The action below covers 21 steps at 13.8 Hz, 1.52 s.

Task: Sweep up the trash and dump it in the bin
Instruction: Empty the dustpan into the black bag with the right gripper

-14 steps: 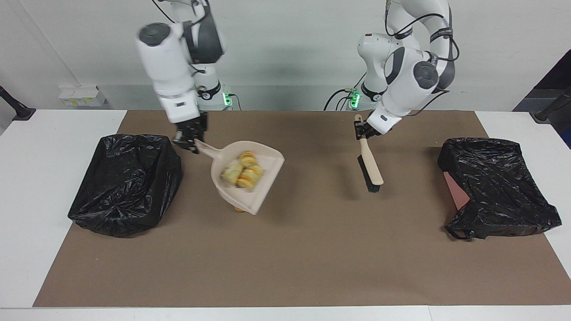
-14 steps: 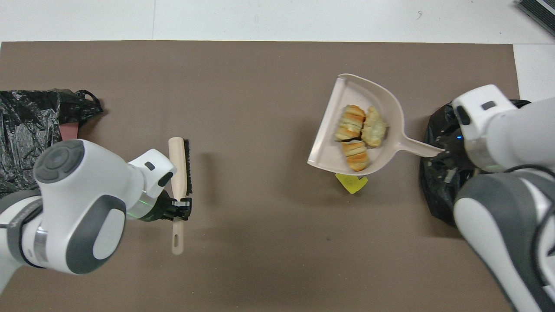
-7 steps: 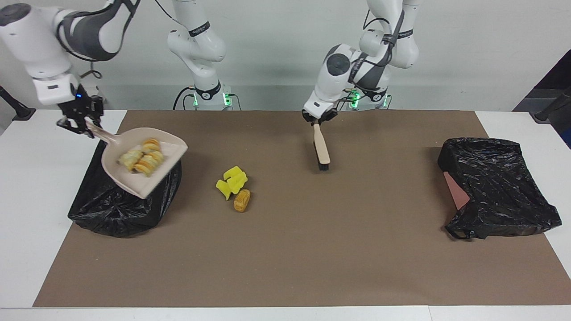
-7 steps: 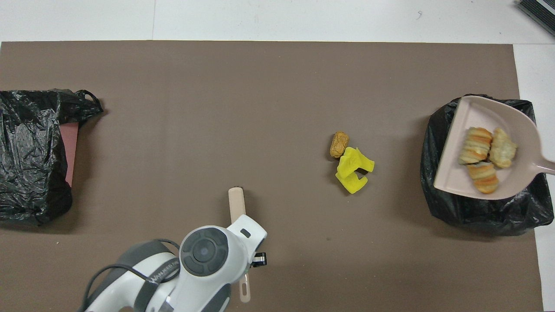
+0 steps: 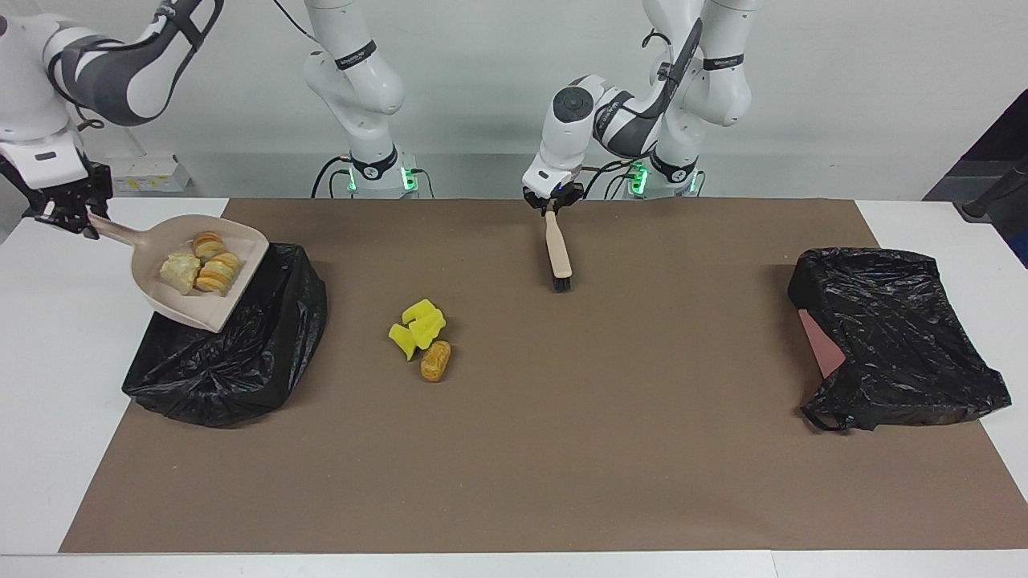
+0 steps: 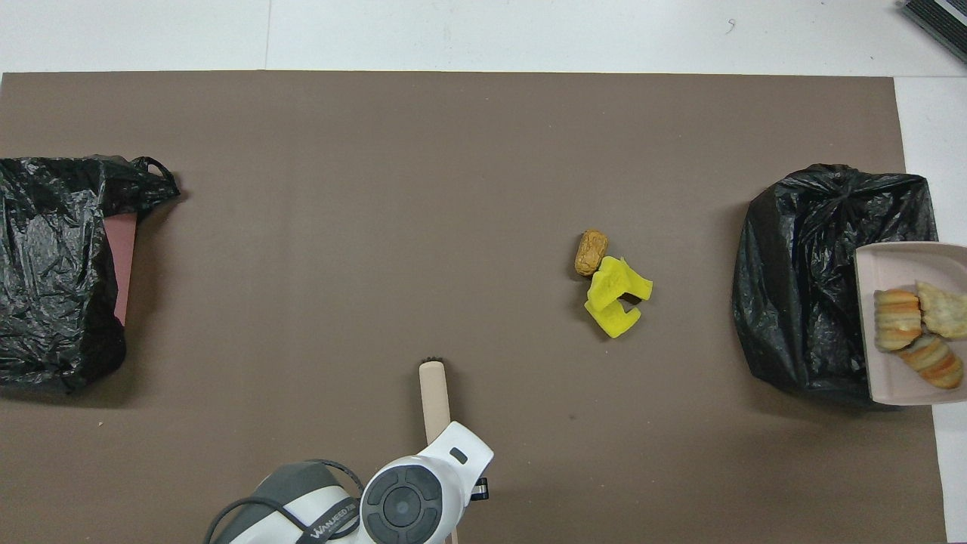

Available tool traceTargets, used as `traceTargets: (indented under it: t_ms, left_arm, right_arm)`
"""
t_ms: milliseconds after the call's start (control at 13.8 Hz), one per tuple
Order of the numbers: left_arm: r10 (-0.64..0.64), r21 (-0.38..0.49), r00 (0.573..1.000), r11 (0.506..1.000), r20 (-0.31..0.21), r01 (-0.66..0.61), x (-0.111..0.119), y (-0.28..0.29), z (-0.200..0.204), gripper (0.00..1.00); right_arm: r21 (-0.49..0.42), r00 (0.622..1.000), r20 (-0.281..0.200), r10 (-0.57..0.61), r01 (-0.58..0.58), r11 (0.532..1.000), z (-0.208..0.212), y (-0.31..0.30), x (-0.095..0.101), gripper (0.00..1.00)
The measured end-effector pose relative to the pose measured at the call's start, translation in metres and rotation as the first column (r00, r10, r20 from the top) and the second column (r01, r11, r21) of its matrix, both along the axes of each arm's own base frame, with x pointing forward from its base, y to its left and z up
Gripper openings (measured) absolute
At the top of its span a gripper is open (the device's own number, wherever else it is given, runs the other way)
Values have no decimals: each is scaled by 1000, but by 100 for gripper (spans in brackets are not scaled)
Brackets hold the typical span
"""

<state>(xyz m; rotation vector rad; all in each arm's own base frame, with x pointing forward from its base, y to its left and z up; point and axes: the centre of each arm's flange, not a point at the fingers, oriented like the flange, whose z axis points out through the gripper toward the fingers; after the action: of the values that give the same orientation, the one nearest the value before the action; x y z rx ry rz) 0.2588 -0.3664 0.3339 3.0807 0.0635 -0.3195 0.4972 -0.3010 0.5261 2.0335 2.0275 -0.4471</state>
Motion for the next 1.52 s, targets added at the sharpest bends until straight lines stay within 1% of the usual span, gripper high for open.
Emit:
traceTargets:
  t_ms: [145, 217, 289, 434, 506, 651, 867, 1012, 1084, 1157, 1301, 1373, 1518]
  left_arm:
    - [-1, -6, 1000, 1000, 1, 1, 6, 4, 0, 54]
    - [5, -13, 1000, 1000, 5, -5, 13, 8, 3, 67]
    - [15, -25, 1000, 1000, 12, -15, 25, 14, 7, 77]
    - [36, -60, 999, 998, 36, -33, 59, 33, 23, 98]
    - [49, -79, 997, 996, 51, -45, 80, 45, 32, 100]
    - [62, -97, 995, 994, 74, -55, 116, 74, 48, 100]
    - [51, -89, 993, 995, 104, -42, 157, 121, 66, 100]
    - [40, -99, 993, 995, 112, -28, 185, 158, 88, 100]
    - [37, -107, 992, 994, 119, -24, 200, 179, 103, 100]
    - [38, -114, 991, 993, 131, -23, 213, 200, 118, 100]
    - [36, -126, 987, 992, 154, -17, 235, 236, 143, 100]
    - [31, -130, 987, 991, 160, -10, 246, 253, 155, 100]
    - [4, -131, 987, 991, 161, 17, 264, 285, 176, 100]
  right_arm:
    - [-64, 995, -37, 96, -98, 993, 1, 10, 11, 32]
    - [-97, 988, -58, 145, -150, 984, 2, 16, 17, 32]
    - [-128, 980, -80, 183, -192, 973, 3, 22, 21, 32]
    - [-167, 968, -108, 228, -244, 955, 6, 35, 30, 32]
    - [-187, 962, -121, 245, -265, 946, 8, 41, 34, 32]
    - [-235, 950, -147, 277, -306, 923, 14, 50, 41, 32]
    - [-297, 931, -174, 321, -360, 884, 28, 70, 52, 32]
    - [-335, 935, -182, 304, -349, 875, 43, 74, 48, 32]
    - [-355, 946, -172, 274, -319, 879, 53, 76, 44, 32]
    - [-371, 963, -143, 230, -267, 889, 63, 79, 38, 32]
    - [-385, 992, -66, 105, -123, 915, 86, 89, 21, 32]
    - [-366, 999, -19, 37, -41, 930, 97, 100, 11, 32]
    - [-261, 992, 71, -104, 119, 958, 110, 138, -3, 32]
